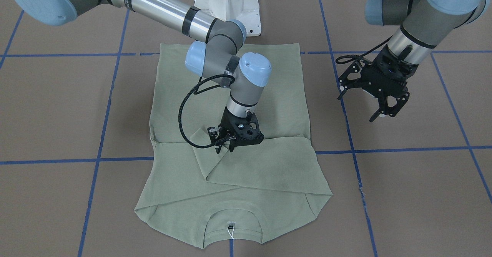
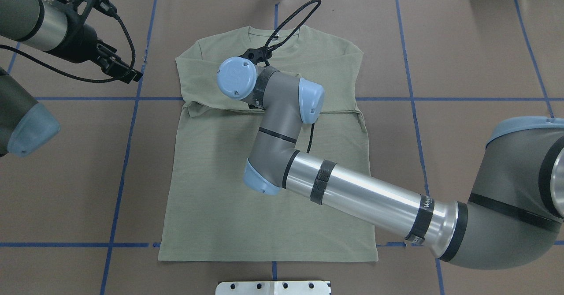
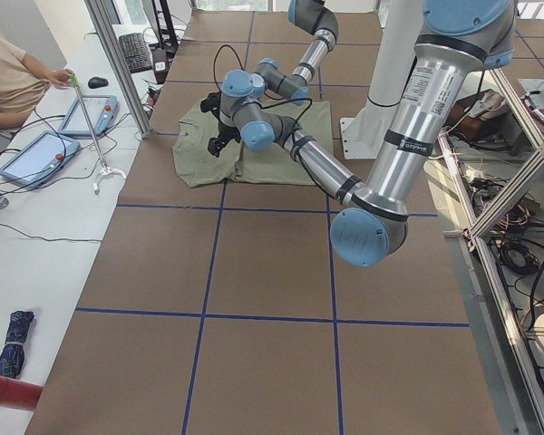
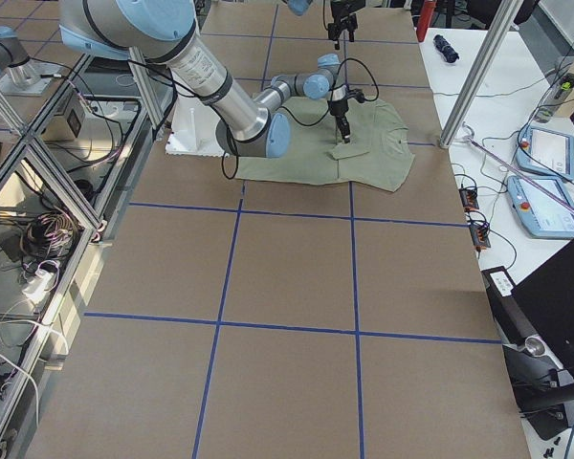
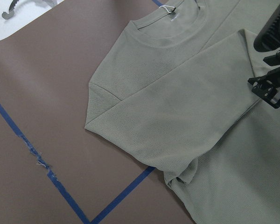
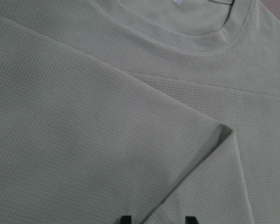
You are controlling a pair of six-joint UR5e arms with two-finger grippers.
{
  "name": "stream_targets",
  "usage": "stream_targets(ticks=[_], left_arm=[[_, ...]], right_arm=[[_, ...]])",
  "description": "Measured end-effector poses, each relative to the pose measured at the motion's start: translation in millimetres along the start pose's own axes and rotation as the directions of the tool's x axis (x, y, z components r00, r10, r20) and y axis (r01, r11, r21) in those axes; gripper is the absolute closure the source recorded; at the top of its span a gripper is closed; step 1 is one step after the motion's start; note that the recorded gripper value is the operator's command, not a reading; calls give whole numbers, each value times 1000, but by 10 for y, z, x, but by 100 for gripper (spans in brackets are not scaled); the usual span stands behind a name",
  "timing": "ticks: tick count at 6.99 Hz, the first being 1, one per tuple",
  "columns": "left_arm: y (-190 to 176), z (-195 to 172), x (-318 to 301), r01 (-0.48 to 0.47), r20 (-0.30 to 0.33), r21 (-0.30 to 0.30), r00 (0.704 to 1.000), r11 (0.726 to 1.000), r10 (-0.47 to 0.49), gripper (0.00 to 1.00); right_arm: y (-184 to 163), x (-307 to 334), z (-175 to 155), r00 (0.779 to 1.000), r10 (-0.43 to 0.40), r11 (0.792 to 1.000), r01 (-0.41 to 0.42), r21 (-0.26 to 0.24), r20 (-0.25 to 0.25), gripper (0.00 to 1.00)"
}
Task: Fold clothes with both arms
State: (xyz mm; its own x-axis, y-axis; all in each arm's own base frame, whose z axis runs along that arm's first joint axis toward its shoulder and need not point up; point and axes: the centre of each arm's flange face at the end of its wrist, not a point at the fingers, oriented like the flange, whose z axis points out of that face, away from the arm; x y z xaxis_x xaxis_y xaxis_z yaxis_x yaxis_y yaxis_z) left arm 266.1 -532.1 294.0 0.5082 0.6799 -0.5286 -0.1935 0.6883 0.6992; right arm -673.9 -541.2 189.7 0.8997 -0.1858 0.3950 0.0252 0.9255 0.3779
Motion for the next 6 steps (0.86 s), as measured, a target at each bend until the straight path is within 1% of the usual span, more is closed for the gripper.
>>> stream_targets(ticks=[1, 3, 4, 5, 6], left_arm=[[0, 0, 0, 1, 0, 0, 1000, 1000, -1, 0], [2, 7, -1, 2, 0, -1, 1000, 1000, -2, 0], [2, 9, 1, 2, -1, -1, 1000, 1000, -2, 0], [-1, 5, 6, 2, -1, 0, 1000, 1000, -2, 0], [-5, 1, 11, 1, -1, 1, 1000, 1000, -1, 0]], right_arm=[[-2, 9, 4, 1000, -15, 1000, 15, 0, -2, 100], [-60, 76, -52, 1000, -19, 1000, 19, 8, 0, 100], [-77, 231, -92, 1000, -30, 999, 30, 14, 0, 100], [-54, 524, -69, 999, -54, 998, 54, 20, -6, 100], [-38, 916, 28, 996, -83, 996, 84, 24, -22, 100]])
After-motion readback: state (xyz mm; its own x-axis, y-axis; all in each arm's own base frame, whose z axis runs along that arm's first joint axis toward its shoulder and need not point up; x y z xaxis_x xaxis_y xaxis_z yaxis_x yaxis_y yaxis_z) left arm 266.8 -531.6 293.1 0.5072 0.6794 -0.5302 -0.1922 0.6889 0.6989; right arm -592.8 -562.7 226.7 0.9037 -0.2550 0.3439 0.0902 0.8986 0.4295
